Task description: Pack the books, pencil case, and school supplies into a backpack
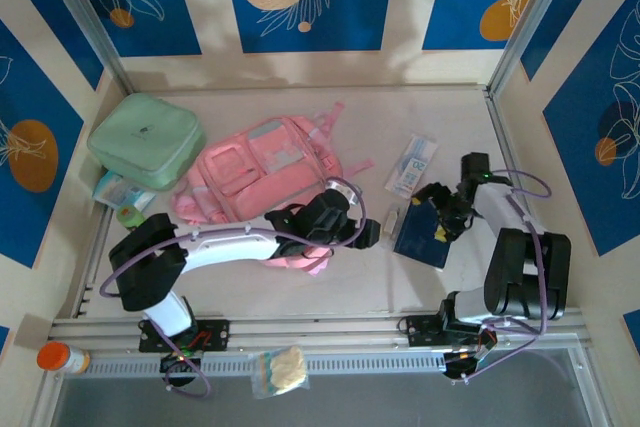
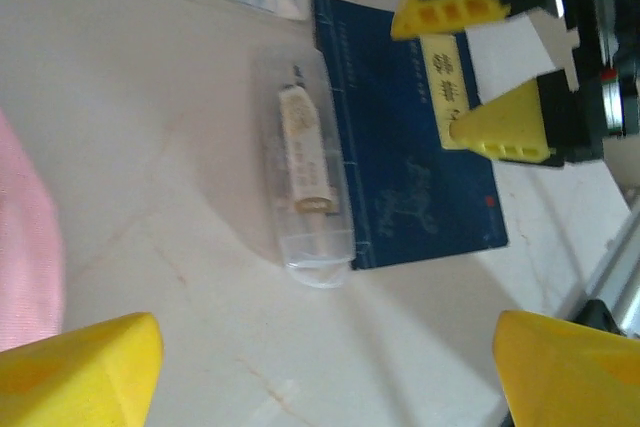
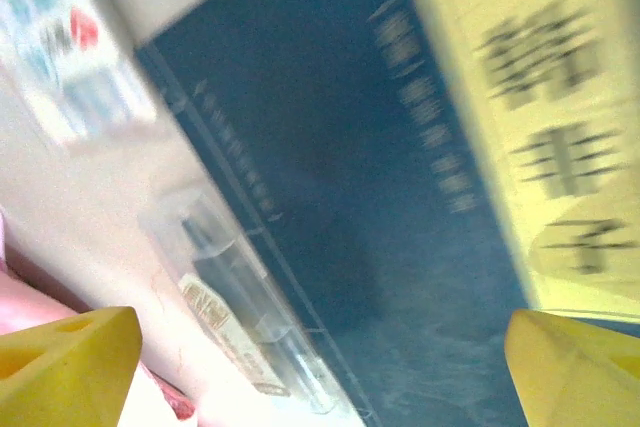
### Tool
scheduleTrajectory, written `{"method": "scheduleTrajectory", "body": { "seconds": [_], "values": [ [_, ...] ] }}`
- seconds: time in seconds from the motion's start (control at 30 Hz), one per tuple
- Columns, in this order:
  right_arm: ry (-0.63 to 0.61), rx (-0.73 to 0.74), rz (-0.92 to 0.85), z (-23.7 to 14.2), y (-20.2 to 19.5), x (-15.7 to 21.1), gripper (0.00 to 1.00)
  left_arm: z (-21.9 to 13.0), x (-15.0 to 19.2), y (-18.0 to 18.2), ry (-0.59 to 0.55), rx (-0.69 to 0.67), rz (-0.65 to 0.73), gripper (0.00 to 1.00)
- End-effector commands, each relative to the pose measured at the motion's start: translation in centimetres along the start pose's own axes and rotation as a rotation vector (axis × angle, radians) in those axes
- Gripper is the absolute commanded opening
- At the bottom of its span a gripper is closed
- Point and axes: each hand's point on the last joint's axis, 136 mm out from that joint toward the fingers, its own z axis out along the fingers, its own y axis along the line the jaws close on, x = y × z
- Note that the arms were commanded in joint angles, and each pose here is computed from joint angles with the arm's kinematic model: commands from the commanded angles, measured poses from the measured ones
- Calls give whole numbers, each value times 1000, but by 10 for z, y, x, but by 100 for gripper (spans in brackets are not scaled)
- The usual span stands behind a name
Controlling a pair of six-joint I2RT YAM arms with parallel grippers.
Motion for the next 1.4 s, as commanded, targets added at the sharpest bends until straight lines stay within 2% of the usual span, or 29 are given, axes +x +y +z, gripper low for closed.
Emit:
{"method": "scheduleTrajectory", "body": {
  "seconds": [0.0,0.17,0.27,0.47,0.67,0.8,1.07,1.13,1.27,1.37],
  "values": [
    [-47,60,0,-21,-23,-18,94,17,14,-26,40,64,-26,85],
    [-51,54,45,-15,-42,-36,93,41,22,-47,53,98,-22,81],
    [-10,45,56,-4,-44,-34,90,58,28,-62,67,129,-21,80],
    [-2,42,49,3,-43,-31,89,91,36,-82,78,155,-10,79],
    [0,44,47,6,-44,-31,89,117,40,-74,80,110,-14,82],
    [15,30,53,8,-43,-29,89,125,41,-51,85,19,-27,84],
    [89,-2,43,21,-36,-11,90,115,48,0,88,-201,-39,88],
    [113,-27,30,22,-28,-3,90,120,49,3,96,-193,-53,88],
    [94,4,15,18,-33,-2,90,129,49,-2,119,-192,-42,83],
    [97,-43,68,16,-38,-9,90,134,47,-6,133,-202,-29,77]
  ]
}}
